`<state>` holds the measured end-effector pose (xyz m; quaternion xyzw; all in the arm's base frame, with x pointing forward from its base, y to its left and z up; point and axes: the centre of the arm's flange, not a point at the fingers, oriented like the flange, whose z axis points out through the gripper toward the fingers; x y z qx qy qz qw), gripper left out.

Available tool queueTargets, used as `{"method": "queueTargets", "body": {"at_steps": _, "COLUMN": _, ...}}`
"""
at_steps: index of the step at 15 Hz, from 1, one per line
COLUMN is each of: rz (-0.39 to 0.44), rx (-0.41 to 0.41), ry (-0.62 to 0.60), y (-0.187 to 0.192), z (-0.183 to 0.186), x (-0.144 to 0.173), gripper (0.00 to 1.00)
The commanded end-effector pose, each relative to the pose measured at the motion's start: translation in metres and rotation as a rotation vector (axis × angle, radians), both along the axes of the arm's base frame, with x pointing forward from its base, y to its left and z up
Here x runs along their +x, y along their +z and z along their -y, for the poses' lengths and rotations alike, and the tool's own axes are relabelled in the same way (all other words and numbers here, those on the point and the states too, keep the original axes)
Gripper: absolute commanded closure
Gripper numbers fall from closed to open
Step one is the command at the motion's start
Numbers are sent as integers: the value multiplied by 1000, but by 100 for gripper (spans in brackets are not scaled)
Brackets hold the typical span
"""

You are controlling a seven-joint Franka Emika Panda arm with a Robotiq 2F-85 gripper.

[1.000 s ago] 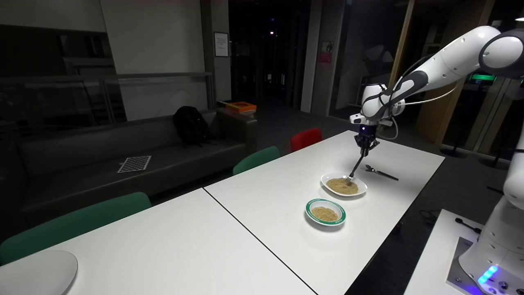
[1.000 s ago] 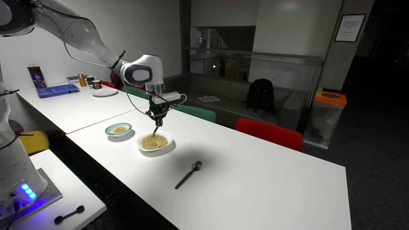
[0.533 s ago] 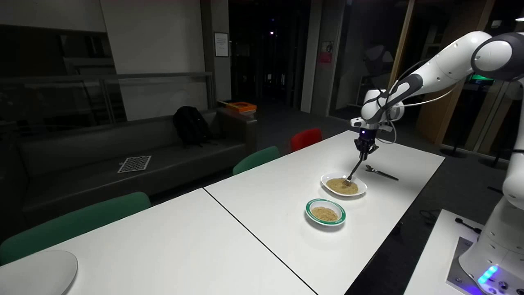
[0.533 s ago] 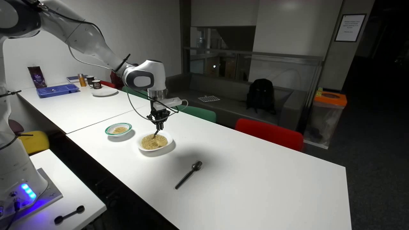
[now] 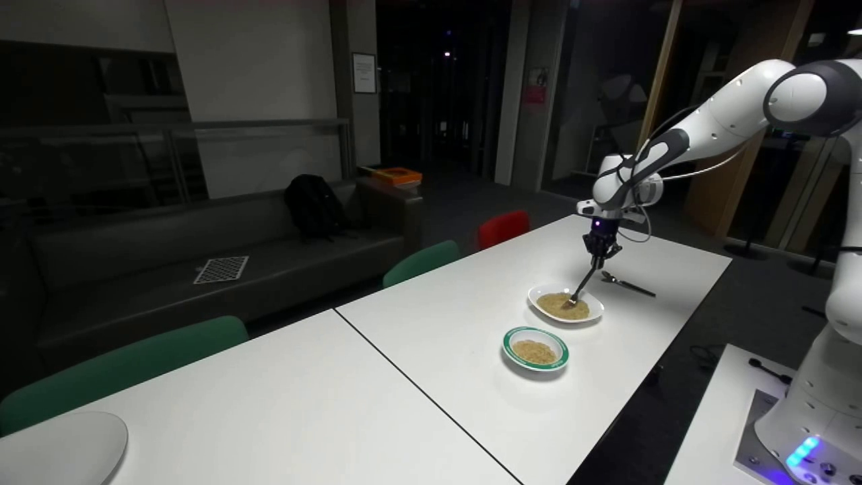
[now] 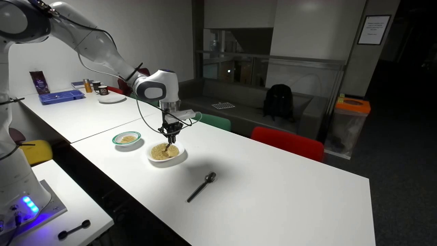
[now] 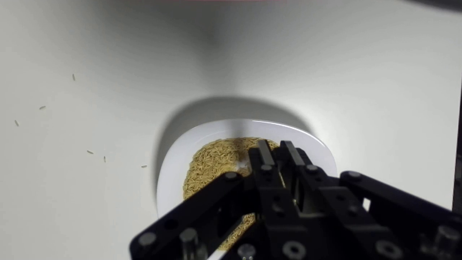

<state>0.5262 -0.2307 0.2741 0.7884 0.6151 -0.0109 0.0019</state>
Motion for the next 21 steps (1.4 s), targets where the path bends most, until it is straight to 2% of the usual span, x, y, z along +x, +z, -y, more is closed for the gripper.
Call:
{"method": "queueTargets", "body": {"at_steps": 1, "rz": 39, "rx": 20, "ry": -1, "y": -3, "z": 13, "x": 4, "gripper": 97}}
{"method": "queueTargets", "body": {"at_steps": 9, "rz": 50, "rx": 64, "ry": -2, "y": -15, "z": 17, "x": 11, "gripper": 97}}
{"method": "queueTargets", "body": {"at_steps": 21, "rz": 44, "rx": 80, "ry": -4, "y": -25, "z": 29, "x": 16, "gripper": 97}}
